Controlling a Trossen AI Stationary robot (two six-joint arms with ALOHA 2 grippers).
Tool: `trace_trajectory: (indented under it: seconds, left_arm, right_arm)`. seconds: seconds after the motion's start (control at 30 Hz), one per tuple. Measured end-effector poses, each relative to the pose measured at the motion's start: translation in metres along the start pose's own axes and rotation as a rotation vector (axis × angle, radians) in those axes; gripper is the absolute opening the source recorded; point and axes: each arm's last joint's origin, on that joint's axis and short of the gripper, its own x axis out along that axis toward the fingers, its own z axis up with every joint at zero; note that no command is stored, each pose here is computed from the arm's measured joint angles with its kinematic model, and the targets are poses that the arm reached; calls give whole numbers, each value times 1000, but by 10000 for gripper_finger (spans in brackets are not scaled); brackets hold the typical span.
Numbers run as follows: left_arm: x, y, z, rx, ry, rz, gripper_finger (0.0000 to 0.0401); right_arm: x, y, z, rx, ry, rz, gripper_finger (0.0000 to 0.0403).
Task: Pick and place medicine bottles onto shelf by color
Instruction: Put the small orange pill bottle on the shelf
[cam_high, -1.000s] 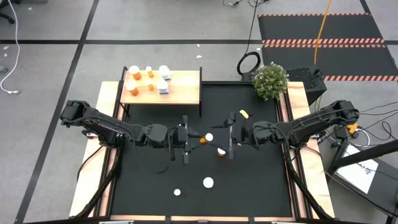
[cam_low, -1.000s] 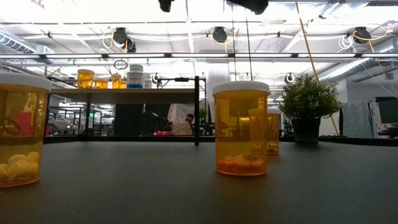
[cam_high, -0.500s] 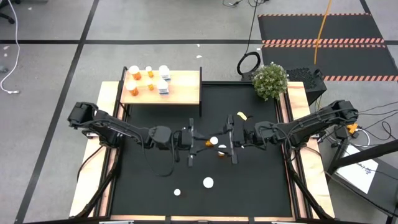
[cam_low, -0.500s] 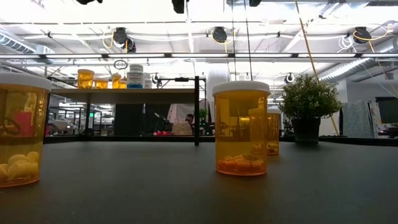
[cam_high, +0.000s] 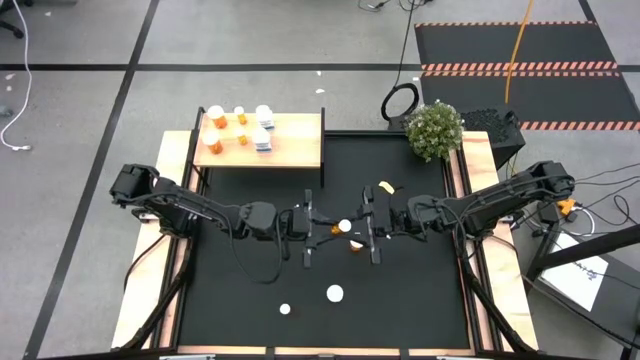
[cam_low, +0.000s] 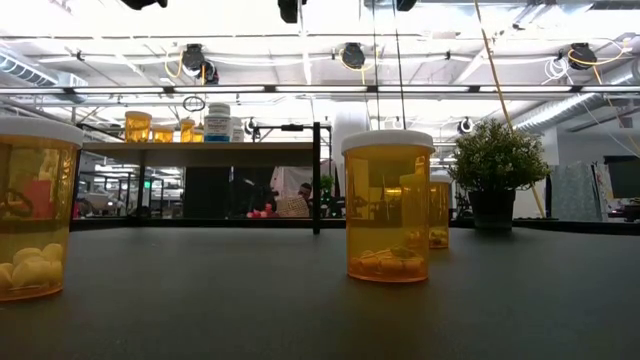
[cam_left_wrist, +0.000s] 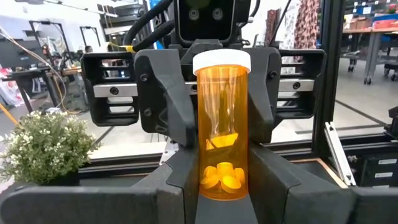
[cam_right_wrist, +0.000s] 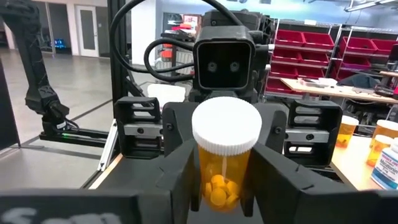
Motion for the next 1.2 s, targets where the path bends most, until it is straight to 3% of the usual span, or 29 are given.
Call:
trace_trajectory:
  seconds: [0.37, 0.77, 0.93, 1.2]
  left_arm:
    - [0, 0, 1, -15, -7, 3, 111]
    - [-1, -2, 6, -2, -56, 0, 98]
    - [-1, -1, 6, -10, -58, 1, 116]
    - [-1, -2, 6, -9, -59, 1, 111]
  right_arm:
    - [1, 0, 0, 0, -6, 1, 102]
    - [1, 2, 1, -19, -13, 8, 127]
    - [1, 2, 1, -20, -10, 8, 130]
    - [0, 2, 0, -22, -7, 8, 99]
